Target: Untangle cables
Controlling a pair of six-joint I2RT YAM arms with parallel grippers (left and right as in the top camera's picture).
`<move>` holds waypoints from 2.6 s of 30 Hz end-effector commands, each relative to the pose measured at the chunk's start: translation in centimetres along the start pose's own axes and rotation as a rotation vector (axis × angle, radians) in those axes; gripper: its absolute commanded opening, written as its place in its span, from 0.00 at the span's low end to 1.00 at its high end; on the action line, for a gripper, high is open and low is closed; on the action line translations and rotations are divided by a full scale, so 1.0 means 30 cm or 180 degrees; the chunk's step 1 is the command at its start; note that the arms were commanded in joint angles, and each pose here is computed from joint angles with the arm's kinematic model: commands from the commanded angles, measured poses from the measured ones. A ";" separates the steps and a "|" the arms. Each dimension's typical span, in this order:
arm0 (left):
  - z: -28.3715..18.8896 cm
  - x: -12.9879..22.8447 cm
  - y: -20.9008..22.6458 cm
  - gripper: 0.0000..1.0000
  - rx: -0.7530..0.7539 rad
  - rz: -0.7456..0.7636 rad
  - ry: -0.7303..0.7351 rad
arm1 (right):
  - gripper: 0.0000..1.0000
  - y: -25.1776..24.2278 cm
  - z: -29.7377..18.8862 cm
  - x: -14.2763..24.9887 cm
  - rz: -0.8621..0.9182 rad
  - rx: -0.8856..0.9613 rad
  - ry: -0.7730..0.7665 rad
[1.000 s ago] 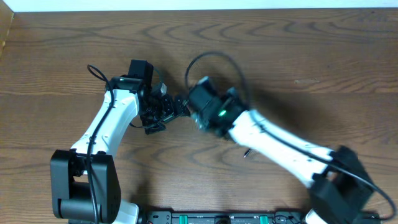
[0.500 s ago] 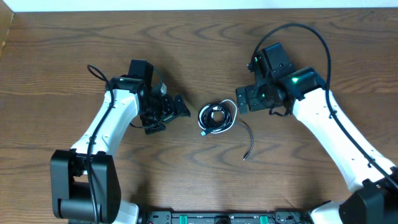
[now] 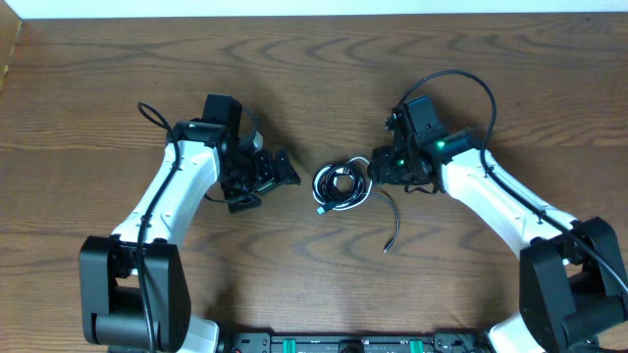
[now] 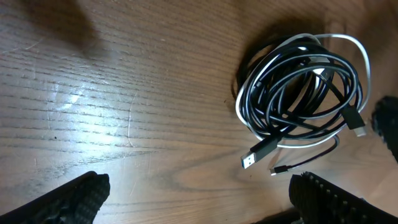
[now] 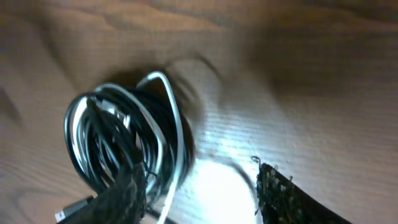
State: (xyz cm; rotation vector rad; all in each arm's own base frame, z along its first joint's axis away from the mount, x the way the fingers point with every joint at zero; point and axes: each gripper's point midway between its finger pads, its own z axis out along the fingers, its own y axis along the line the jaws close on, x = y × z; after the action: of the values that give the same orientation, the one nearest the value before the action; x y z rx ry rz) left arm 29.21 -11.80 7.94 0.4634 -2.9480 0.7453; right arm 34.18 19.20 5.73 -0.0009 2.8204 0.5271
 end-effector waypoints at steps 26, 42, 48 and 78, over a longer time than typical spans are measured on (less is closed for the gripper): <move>0.006 -0.002 0.013 0.98 -0.0041 -0.0010 -0.0017 | 0.02 0.377 -0.609 -0.369 -0.0601 -0.0921 -0.1626; 0.007 -0.003 0.013 0.98 -0.0040 -0.0010 -0.0018 | 0.02 0.615 -0.877 -0.276 -0.0679 -0.2180 -0.1633; 0.006 -0.005 0.011 0.98 -0.0035 -0.0004 -0.0028 | 0.01 0.779 -0.969 -0.189 -0.1082 -0.2751 -0.1594; 0.006 -0.006 0.012 0.98 -0.0036 -0.0004 -0.0029 | 0.02 0.277 -0.676 -0.341 -0.0543 0.0473 -0.1817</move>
State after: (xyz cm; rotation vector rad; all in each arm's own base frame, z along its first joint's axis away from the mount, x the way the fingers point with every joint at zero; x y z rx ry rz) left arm 29.55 -11.85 7.97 0.4597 -2.9610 0.7549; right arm 38.01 20.19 25.38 -0.0334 2.3758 0.2455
